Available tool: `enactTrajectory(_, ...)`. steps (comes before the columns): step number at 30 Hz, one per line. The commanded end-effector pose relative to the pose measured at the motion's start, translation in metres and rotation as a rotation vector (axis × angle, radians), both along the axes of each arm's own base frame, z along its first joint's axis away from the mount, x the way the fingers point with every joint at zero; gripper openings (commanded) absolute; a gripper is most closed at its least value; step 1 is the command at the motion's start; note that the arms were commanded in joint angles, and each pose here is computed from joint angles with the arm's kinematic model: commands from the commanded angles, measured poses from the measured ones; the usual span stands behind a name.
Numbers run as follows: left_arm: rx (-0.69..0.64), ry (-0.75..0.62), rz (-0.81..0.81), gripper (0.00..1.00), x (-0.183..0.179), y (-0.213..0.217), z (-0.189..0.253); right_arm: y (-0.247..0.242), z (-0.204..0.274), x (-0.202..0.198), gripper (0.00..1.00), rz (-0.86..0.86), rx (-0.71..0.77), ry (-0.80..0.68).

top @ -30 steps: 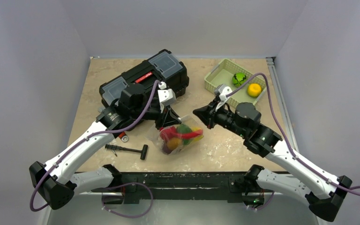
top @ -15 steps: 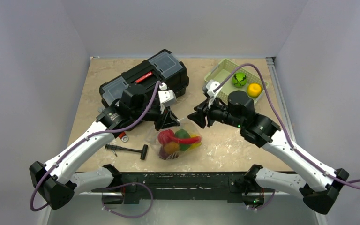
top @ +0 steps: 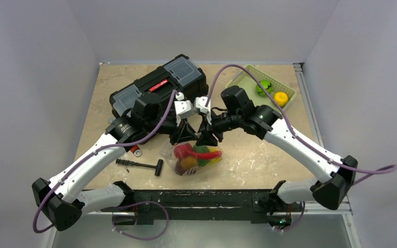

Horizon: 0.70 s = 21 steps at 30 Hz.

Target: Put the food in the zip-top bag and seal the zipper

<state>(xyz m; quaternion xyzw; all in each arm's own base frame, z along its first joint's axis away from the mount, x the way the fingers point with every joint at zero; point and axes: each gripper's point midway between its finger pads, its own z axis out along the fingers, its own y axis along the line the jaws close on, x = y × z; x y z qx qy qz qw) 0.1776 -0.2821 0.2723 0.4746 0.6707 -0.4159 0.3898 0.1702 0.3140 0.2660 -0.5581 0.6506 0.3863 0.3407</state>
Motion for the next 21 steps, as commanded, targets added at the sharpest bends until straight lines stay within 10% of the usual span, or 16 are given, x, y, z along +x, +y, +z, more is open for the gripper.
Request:
enactTrajectory(1,-0.055,-0.076,-0.049,0.0,-0.001,-0.005,0.027,0.005,0.005,-0.007,0.33,0.148,-0.037,-0.005)
enactTrajectory(21,-0.047,-0.074,-0.052,0.0,-0.002,-0.004,0.027,0.001,0.027,0.01,0.1,-0.002,0.046,-0.112)
